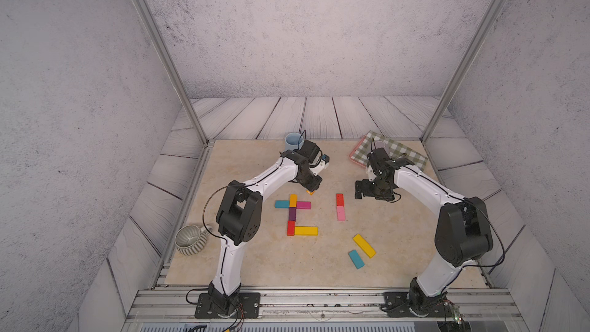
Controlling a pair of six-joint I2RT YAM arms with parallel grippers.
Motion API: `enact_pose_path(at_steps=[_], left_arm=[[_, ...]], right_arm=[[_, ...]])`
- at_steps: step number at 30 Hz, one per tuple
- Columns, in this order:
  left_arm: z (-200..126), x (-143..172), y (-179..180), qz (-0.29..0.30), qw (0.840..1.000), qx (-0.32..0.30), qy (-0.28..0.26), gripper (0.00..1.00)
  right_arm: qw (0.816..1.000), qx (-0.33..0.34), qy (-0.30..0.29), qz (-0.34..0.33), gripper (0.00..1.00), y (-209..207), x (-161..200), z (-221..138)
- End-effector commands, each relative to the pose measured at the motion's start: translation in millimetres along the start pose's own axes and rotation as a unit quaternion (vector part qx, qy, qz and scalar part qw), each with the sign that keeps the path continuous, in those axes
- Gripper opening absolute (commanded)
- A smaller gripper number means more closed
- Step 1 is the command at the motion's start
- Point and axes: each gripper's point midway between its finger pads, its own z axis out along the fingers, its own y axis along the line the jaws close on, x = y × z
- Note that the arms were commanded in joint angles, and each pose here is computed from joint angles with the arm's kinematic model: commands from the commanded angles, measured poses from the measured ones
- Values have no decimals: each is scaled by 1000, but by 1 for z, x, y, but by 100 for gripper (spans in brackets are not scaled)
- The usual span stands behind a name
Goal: Assemble the letter t with building blocks
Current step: Assemble the building block at the center of the board.
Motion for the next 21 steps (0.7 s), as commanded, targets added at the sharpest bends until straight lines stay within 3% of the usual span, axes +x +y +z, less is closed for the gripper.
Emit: enact_pose_path(at_steps=[1, 6, 12, 21], left_arm=[[0, -9, -23, 95, 993, 71, -16, 30], [16, -3, -24, 111, 991, 78, 14, 31], [45, 12, -20, 164, 984, -20, 66, 32], [66, 21, -18, 184, 978, -31, 89, 30]], right_arm=[[1000, -5, 4, 5, 98, -1, 7, -1], [1000, -7, 4, 19, 98, -5, 14, 0], [1000, -1, 2, 26, 98, -10, 16, 2], [999, 1, 0, 33, 98, -12, 21, -1]])
